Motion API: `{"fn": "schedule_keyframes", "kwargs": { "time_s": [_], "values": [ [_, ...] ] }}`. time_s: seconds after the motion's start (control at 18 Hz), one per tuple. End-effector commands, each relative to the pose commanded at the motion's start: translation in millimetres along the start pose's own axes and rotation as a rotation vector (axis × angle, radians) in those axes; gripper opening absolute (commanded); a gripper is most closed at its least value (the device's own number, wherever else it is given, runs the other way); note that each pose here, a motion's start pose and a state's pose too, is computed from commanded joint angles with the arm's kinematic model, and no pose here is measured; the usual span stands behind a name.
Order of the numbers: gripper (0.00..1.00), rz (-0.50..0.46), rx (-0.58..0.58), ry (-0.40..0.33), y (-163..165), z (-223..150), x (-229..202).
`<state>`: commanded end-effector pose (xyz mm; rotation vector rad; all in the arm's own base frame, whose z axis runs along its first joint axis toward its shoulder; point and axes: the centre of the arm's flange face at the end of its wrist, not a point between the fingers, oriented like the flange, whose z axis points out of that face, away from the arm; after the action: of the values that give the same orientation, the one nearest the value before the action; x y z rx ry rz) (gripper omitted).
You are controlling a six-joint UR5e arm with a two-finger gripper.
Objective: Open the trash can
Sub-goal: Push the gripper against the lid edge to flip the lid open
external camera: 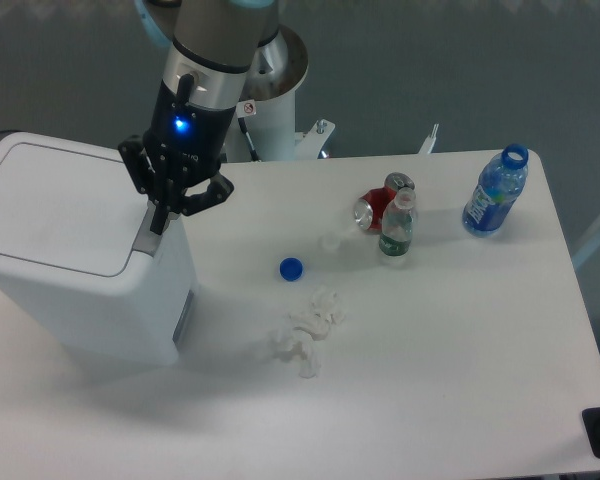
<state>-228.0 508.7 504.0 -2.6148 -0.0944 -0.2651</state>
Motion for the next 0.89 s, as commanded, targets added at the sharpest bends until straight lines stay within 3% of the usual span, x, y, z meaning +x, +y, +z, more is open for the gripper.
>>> {"fn": "schedule_keyframes", "kwargs": {
  "time_s": [0.89],
  "values": [
    [0.0,0.006,-0.005,0.005,3.0,3.4,3.2]
  ]
}}
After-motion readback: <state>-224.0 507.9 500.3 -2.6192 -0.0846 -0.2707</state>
